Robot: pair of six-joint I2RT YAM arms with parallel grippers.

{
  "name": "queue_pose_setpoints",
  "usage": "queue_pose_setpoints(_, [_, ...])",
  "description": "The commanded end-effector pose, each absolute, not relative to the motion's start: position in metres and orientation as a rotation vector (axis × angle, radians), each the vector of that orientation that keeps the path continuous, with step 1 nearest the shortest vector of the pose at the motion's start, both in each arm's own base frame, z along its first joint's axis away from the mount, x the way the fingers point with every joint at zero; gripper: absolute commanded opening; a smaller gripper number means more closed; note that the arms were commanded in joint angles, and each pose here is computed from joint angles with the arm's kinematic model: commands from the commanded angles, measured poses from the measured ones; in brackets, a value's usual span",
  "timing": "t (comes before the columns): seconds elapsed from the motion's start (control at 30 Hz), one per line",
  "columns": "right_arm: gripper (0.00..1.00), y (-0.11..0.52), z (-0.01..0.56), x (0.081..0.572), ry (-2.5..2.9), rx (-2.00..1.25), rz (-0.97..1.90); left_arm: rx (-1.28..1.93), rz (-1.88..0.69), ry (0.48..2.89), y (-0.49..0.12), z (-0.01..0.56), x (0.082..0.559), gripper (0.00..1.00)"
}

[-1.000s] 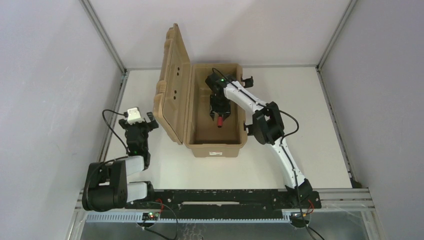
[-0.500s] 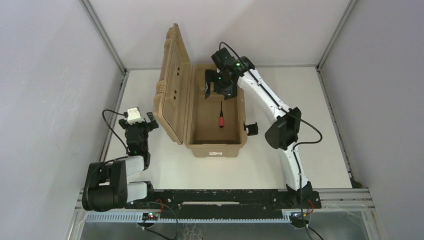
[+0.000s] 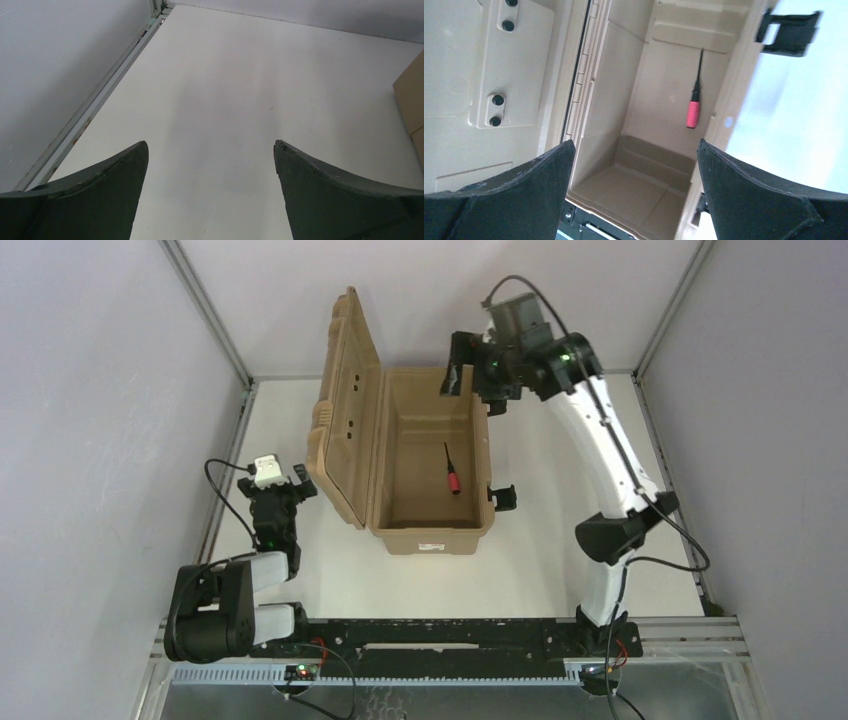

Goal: Put the screwdriver in the bin
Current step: Reset both arms

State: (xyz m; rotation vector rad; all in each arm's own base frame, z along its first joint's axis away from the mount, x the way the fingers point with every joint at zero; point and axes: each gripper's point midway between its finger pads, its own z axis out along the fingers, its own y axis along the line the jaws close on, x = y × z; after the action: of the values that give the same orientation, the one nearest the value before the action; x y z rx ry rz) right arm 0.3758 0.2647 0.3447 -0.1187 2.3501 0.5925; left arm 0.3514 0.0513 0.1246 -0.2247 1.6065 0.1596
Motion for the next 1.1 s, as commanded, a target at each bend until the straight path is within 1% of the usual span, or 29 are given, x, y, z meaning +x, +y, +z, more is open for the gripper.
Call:
queue_pose_setpoints(0.0, [1.00, 0.228, 0.380, 0.372, 2.239, -0.131, 0.557, -0.216, 0.175, 1.571, 0.052, 0.135, 0.354, 1.00])
queue_pose_setpoints(0.23, [1.00, 0.172, 0.400, 0.370, 2.129, -0.074, 0.472, -0.216, 0.175, 1.572, 0.052, 0.135, 0.354, 1.00])
queue_pose_setpoints(0.5, [1.00, 0.119, 0.395, 0.364, 2.010, 0.003, 0.427, -0.217, 0.175, 1.571, 0.053, 0.135, 0.354, 1.00])
queue_pose_setpoints(0.83, [1.00, 0.067, 0.346, 0.341, 1.955, 0.109, 0.263, -0.217, 0.175, 1.572, 0.052, 0.135, 0.354, 1.00])
queue_pose_setpoints(1.07, [1.00, 0.056, 0.317, 0.326, 1.937, 0.156, 0.227, -0.217, 0.175, 1.571, 0.053, 0.135, 0.354, 1.00])
